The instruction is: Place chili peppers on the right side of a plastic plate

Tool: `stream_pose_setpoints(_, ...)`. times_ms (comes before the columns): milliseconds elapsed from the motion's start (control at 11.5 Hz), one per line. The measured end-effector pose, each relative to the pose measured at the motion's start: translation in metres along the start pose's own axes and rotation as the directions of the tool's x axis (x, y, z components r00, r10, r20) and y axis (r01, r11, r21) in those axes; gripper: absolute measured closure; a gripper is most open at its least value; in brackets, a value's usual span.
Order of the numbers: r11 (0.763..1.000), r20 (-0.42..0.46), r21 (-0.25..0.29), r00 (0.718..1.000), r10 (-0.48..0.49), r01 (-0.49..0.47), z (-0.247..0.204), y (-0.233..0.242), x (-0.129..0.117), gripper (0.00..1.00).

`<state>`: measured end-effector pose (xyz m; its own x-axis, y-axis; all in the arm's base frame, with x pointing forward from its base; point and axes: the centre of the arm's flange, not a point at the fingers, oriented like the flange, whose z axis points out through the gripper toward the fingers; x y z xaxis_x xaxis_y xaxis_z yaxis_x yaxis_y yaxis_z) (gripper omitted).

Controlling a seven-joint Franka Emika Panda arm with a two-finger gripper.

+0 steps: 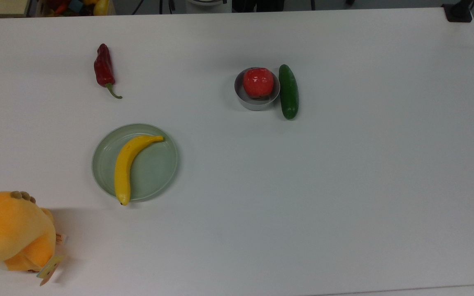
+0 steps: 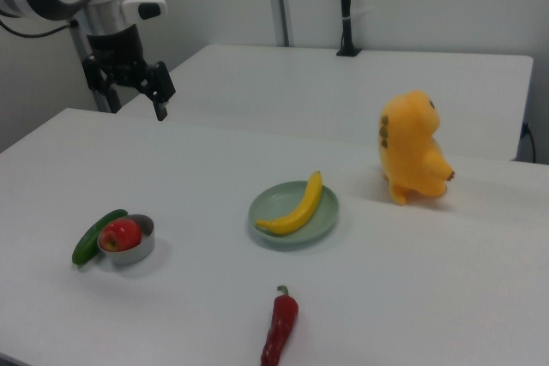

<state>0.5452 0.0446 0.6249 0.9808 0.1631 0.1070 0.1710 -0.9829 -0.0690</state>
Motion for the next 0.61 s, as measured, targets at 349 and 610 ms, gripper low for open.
stream_pose_setpoints(349,1.000,0.098,0.011,0.995,-0.003,0.002,0.009,-0.001,-0.011,0.00)
stream_pose_setpoints(610,1.000,0.195,0.022,0.981,-0.003,-0.001,0.018,-0.002,-0.023,0.00)
